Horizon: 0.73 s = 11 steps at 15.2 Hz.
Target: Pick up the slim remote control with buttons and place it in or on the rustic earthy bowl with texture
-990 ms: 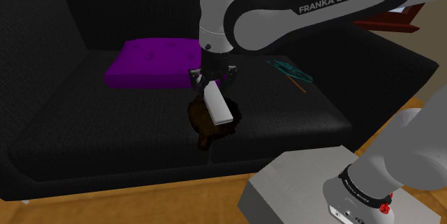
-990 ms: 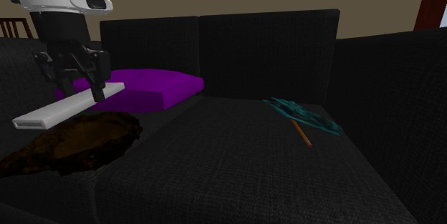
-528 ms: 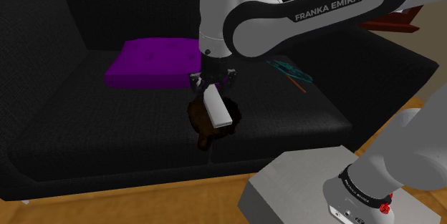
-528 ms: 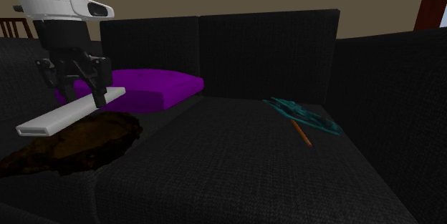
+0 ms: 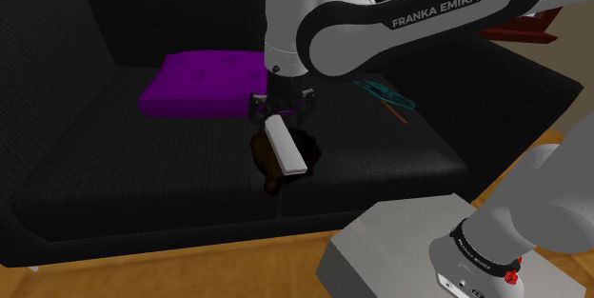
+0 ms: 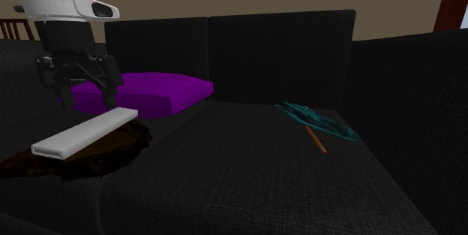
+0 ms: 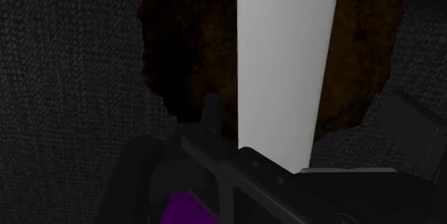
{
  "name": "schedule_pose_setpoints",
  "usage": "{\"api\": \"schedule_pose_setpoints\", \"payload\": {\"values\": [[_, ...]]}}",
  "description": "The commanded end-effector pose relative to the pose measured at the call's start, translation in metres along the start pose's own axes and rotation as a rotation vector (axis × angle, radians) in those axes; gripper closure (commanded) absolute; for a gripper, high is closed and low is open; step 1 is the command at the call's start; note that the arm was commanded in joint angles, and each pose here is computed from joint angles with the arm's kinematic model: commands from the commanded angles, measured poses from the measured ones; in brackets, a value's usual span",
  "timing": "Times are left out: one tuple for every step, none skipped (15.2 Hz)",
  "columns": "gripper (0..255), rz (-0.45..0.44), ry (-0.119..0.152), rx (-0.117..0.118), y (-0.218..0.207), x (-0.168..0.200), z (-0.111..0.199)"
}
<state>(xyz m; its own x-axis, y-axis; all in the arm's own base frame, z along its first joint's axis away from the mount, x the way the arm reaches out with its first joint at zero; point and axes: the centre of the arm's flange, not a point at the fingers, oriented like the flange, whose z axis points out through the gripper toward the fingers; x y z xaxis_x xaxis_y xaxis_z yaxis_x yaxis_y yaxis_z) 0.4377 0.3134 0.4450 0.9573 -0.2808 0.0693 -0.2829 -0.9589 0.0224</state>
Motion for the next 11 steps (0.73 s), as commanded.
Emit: {"api": "schedule_pose_setpoints", "payload": {"values": [[0, 0.000, 0.000, 0.000, 0.000, 0.000, -0.013], [0, 0.000, 0.000, 0.000, 0.000, 0.000, -0.026], [0, 0.000, 0.000, 0.000, 0.000, 0.000, -0.040], [0, 0.000, 0.000, 0.000, 0.000, 0.000, -0.050], [0, 0.000, 0.000, 0.000, 0.000, 0.000, -0.050], [0, 0.000, 0.000, 0.000, 0.000, 0.000, -0.050], [0, 0.000, 0.000, 0.000, 0.000, 0.000, -0.050], [0, 0.000, 0.000, 0.000, 0.000, 0.000, -0.050], [0, 0.000, 0.000, 0.000, 0.000, 0.000, -0.050], [0, 0.000, 0.000, 0.000, 0.000, 0.000, -0.050], [0, 0.000, 0.000, 0.000, 0.000, 0.000, -0.050]]}}
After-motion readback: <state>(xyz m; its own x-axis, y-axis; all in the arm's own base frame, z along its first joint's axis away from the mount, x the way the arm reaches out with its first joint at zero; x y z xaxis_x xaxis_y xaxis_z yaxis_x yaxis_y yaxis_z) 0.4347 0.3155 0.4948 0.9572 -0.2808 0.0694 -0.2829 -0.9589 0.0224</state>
